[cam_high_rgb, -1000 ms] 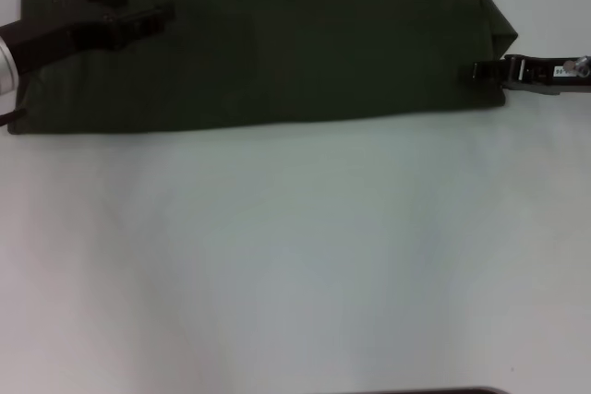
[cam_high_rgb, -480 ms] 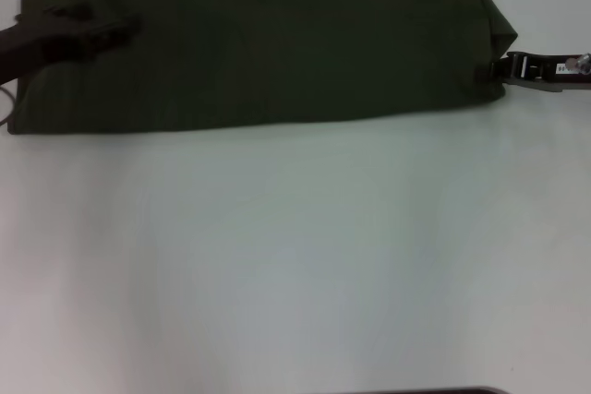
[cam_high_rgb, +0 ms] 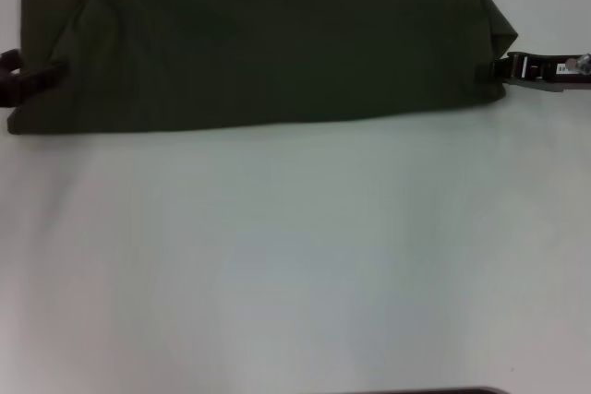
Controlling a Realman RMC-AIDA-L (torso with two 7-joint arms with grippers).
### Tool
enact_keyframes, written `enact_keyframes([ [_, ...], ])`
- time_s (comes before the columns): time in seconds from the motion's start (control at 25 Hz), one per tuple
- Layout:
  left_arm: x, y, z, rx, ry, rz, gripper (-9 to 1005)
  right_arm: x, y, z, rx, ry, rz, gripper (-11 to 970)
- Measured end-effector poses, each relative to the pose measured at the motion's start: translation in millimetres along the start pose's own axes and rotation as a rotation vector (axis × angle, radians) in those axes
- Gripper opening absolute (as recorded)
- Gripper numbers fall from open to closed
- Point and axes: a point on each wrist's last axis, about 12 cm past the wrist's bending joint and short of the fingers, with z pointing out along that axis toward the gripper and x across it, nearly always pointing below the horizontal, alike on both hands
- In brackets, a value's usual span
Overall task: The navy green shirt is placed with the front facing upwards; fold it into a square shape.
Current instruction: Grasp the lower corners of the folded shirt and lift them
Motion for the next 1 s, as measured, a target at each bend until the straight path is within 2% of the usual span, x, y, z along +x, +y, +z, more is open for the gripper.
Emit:
enact_keyframes([
  [0.2,10.5,12.0,-17.2,-0.054,-0.002,-0.039,859,1.2,-0.8,-0.4,0.002,0.0,0.002,11],
  [0.4,20.3,15.7,-24.5,-0.064,0.042,-0.05,860,1.7,-1.4,-0.8,0.002,-0.001,0.003,11],
  [1.0,27.5,11.7,-15.8,-0.057,0.113,-0.026,859,0.3,0.0,0.2,0.001,0.001,-0.003,11],
])
